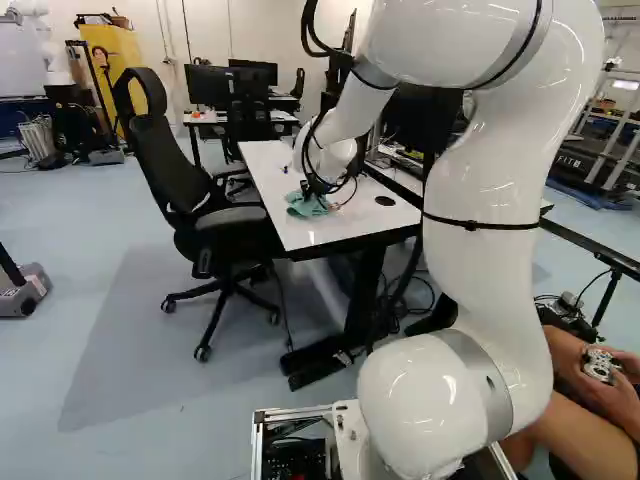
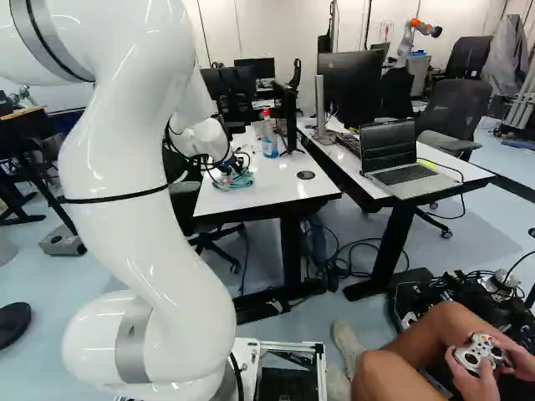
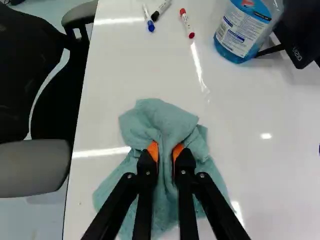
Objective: Clean the table with the green towel
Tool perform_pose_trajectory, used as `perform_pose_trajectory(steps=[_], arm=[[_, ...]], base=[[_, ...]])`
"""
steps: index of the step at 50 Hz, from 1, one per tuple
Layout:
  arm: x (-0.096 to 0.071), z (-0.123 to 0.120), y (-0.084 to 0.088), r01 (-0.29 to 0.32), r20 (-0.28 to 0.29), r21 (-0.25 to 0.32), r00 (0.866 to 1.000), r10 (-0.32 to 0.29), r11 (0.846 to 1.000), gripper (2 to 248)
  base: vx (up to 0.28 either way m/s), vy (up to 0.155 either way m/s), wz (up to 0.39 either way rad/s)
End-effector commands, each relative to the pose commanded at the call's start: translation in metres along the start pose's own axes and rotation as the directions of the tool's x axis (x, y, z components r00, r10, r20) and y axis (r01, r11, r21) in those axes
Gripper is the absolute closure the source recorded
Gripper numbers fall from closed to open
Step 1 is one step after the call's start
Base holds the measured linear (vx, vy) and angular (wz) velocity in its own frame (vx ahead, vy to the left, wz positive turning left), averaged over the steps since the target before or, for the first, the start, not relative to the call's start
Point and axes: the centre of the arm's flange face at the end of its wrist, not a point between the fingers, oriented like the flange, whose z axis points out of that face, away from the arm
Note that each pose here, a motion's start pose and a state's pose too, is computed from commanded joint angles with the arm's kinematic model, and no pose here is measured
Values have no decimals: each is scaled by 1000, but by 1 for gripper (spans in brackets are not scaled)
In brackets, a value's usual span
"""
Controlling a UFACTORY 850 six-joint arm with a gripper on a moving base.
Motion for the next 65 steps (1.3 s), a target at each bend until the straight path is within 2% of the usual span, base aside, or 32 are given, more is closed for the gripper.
perform_pose_trajectory(steps=[18, 31, 44, 65], arm=[[1, 1, -31, 40, -2, 37, 999, -40, 999, 199], [-7, -7, -51, 66, 2, 61, 998, -67, 996, 199], [-22, -22, -60, 82, 11, 75, 997, -83, 994, 199], [-51, -51, -65, 95, 26, 87, 995, -97, 992, 199]], base=[[0, 0, 0], [0, 0, 0], [0, 0, 0], [0, 0, 0]])
